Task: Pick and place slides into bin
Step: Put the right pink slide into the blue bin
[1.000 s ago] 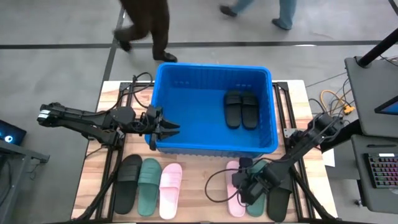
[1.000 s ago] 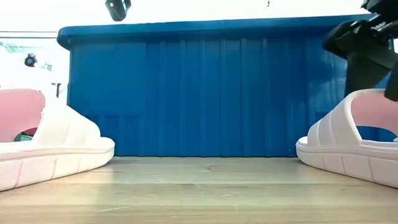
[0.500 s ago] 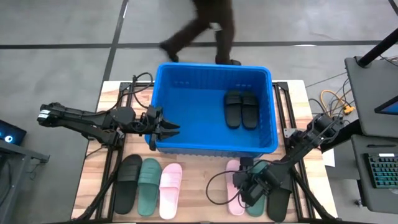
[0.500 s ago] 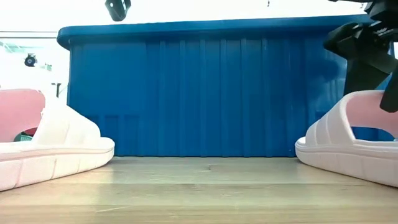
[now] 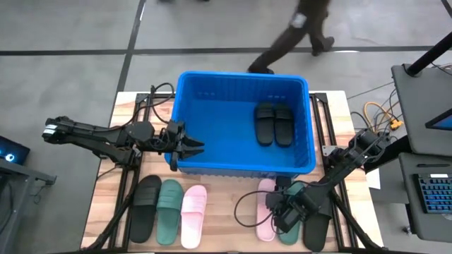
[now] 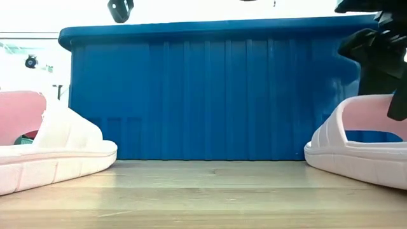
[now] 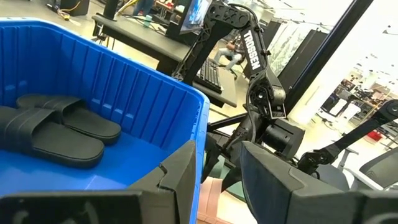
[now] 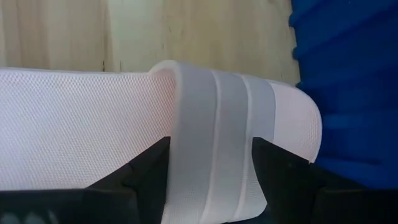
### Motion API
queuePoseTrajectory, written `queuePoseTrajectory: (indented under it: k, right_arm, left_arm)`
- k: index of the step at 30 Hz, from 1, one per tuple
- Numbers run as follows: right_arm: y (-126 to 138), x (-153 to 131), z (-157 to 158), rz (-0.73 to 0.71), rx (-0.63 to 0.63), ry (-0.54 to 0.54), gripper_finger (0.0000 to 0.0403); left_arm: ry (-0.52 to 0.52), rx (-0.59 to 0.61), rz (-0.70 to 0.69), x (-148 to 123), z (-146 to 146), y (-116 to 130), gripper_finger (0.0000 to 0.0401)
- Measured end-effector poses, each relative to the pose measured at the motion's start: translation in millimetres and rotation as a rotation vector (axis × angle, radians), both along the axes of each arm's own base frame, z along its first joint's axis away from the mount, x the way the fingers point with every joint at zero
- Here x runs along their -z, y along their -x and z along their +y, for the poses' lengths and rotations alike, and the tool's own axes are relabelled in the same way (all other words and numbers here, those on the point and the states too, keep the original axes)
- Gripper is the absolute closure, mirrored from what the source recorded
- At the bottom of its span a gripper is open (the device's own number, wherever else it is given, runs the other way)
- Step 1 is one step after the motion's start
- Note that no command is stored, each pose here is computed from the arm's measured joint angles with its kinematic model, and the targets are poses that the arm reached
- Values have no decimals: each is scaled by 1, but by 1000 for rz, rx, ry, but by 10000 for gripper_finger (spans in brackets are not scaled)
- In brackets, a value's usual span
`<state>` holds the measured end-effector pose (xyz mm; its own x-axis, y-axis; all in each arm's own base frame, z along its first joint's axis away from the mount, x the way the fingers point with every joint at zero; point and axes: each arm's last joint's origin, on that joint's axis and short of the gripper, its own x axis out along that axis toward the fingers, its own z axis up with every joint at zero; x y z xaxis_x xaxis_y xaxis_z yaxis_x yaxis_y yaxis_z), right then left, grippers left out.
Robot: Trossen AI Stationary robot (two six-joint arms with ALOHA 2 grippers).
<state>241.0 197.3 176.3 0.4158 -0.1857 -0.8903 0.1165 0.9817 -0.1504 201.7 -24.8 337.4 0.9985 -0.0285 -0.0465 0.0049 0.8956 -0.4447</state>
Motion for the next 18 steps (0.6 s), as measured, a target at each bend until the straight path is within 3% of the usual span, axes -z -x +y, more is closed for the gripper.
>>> queuePoseTrajectory:
  k: [13, 18]
  right_arm:
    - [-1, -2, 1, -14, -3, 0, 361]
    - [-1, -4, 3, 2, -13, -19, 389]
  left_arm:
    - [6, 2, 4, 1, 0, 0, 290]
    - [2, 2, 4, 1, 0, 0, 290]
